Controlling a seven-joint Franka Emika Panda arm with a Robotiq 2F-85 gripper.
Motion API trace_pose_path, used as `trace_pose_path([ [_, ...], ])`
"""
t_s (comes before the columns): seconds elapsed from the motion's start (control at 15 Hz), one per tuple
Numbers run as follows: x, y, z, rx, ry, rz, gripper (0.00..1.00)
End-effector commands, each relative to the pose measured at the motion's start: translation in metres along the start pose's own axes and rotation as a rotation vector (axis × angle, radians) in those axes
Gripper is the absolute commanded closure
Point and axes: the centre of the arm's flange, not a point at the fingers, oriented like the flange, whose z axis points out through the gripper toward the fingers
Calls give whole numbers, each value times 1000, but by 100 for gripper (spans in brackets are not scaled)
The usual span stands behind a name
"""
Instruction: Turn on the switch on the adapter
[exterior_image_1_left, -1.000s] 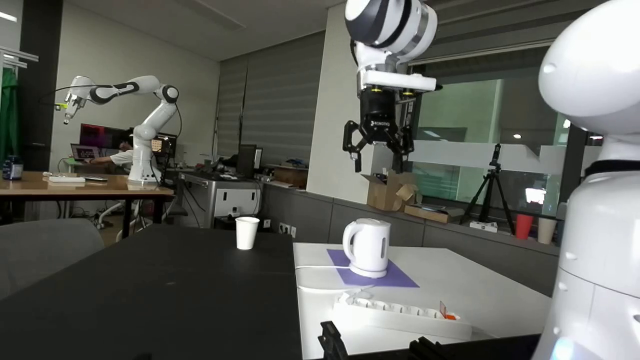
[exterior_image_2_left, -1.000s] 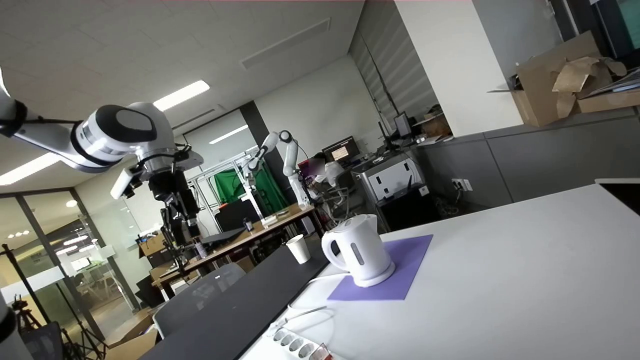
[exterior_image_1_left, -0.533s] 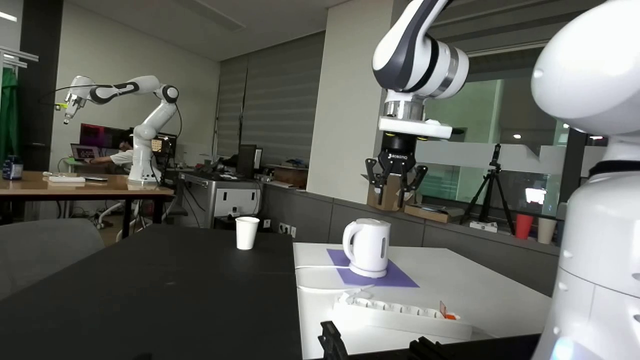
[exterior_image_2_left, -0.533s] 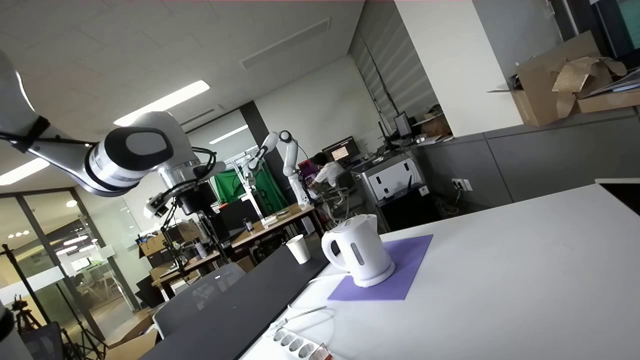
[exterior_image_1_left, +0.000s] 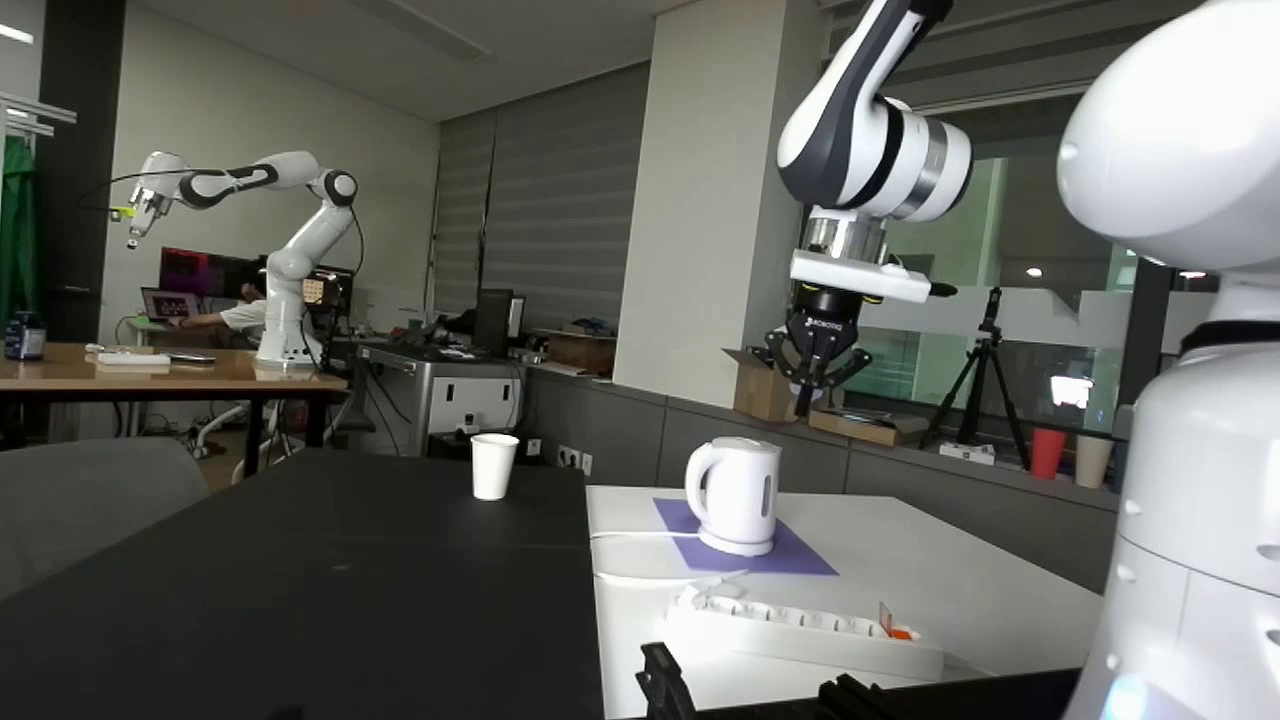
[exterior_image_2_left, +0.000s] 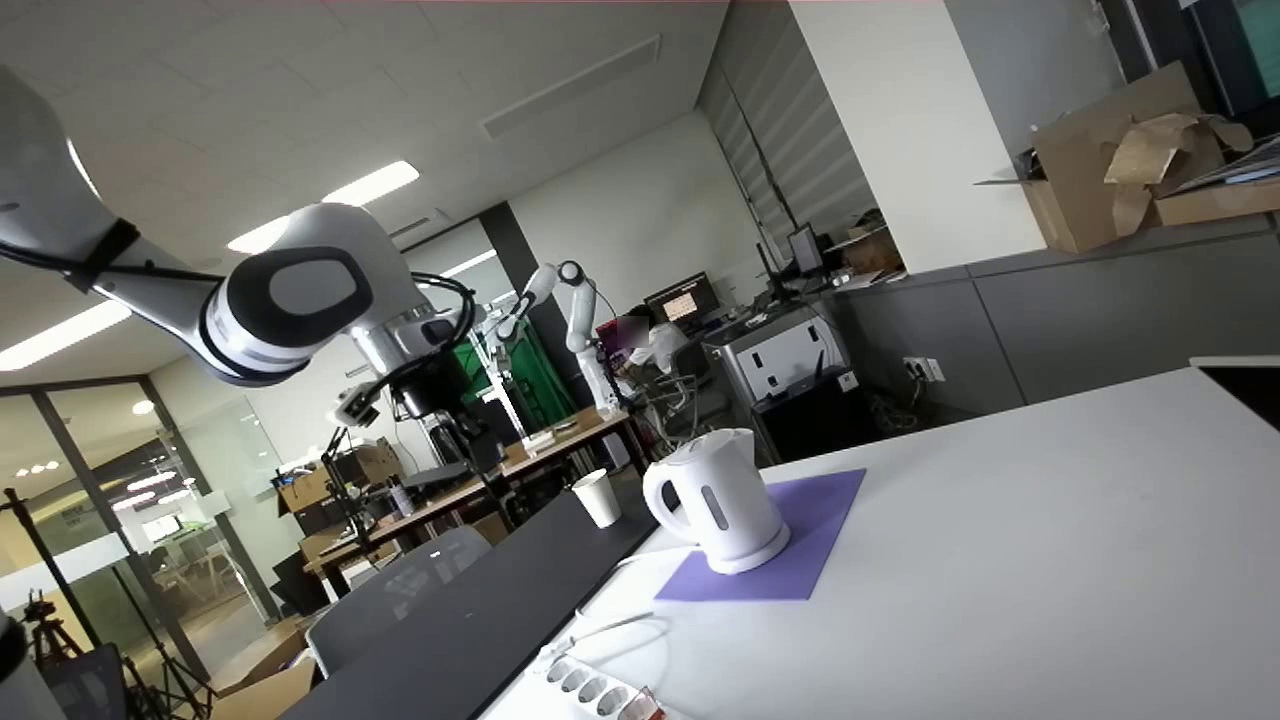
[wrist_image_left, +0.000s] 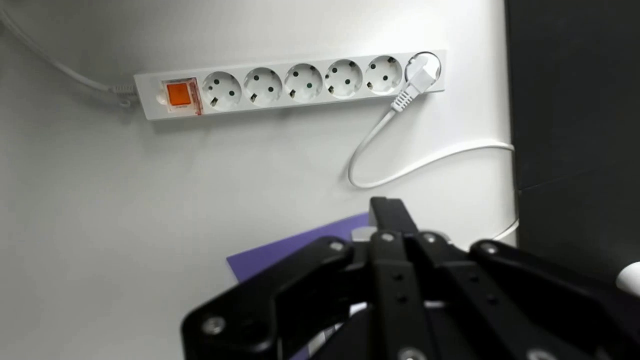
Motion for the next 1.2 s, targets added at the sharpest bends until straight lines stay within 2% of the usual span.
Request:
trace_pose_path([
  [0.0,1,4,0,4,-7,1,99],
  [0.87,1,14,0,11,-13,-4,100],
  [1.13,4,49,6,28,81,62,100],
])
